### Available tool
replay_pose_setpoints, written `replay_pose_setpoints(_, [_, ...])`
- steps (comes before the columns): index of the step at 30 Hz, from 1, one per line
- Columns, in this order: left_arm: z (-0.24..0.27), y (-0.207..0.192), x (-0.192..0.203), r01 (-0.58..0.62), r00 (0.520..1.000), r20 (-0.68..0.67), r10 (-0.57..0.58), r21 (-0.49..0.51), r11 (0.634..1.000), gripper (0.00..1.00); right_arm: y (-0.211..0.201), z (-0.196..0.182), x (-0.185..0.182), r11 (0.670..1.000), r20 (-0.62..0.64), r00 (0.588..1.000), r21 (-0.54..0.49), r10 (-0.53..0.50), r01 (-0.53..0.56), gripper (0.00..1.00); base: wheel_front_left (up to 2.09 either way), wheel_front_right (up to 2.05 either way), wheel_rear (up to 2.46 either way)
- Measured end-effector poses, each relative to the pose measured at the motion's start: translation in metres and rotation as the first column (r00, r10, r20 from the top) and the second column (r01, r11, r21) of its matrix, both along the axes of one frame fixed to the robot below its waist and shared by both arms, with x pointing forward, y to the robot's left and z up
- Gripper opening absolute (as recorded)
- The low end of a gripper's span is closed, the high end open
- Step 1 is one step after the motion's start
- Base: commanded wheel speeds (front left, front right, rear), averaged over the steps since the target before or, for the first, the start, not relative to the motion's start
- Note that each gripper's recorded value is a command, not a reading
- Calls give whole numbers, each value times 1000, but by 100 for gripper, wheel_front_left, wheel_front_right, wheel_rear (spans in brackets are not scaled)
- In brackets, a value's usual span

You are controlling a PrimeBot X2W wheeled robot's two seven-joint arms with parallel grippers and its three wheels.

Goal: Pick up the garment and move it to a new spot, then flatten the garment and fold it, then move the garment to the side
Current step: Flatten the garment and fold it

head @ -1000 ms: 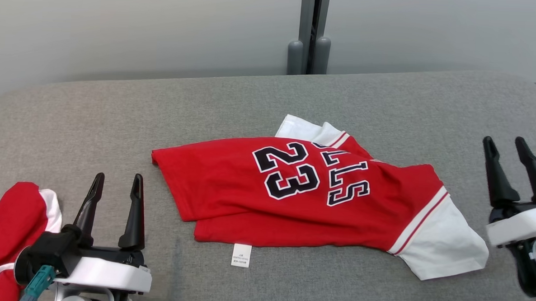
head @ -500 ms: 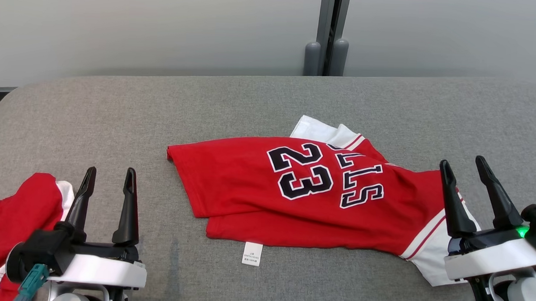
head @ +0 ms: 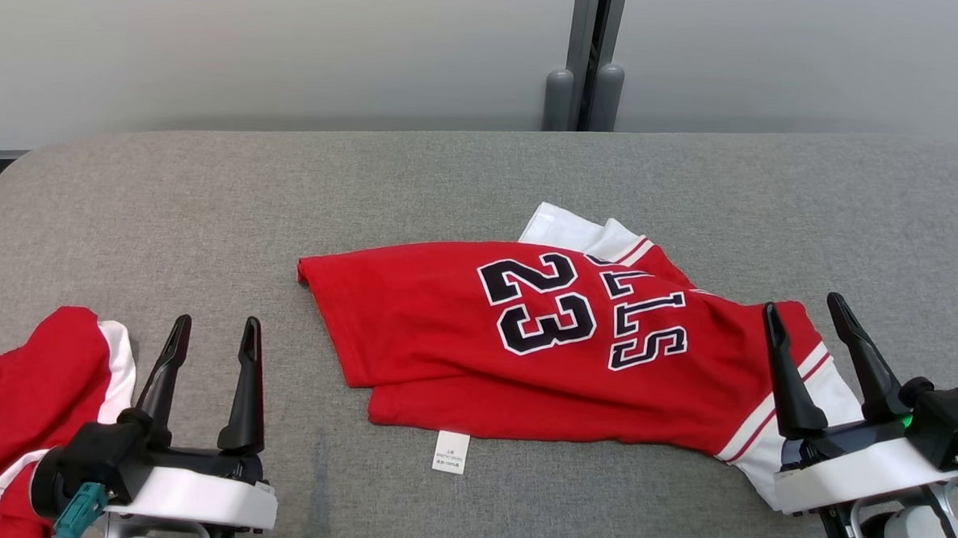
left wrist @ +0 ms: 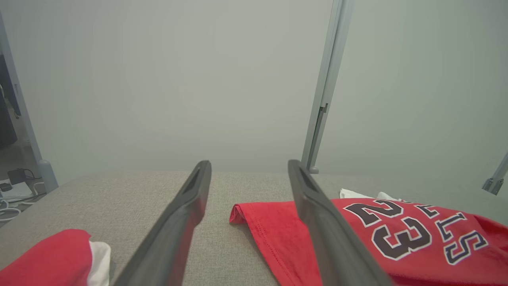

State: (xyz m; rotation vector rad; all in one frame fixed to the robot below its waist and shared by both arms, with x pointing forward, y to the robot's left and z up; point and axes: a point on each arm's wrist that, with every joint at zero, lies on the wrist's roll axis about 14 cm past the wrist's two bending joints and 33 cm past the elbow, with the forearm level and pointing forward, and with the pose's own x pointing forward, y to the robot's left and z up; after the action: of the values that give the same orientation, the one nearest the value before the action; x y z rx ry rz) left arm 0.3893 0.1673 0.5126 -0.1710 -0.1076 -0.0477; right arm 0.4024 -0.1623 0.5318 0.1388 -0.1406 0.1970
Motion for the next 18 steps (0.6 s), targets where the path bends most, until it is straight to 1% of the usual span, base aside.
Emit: replay_pose_setpoints(18, [0, -4, 1, 6, 1000, -2, -6, -5, 1000, 100, -3, 1, -1, 1000, 3, 1000, -8, -12, 12, 100, 0, 0, 0])
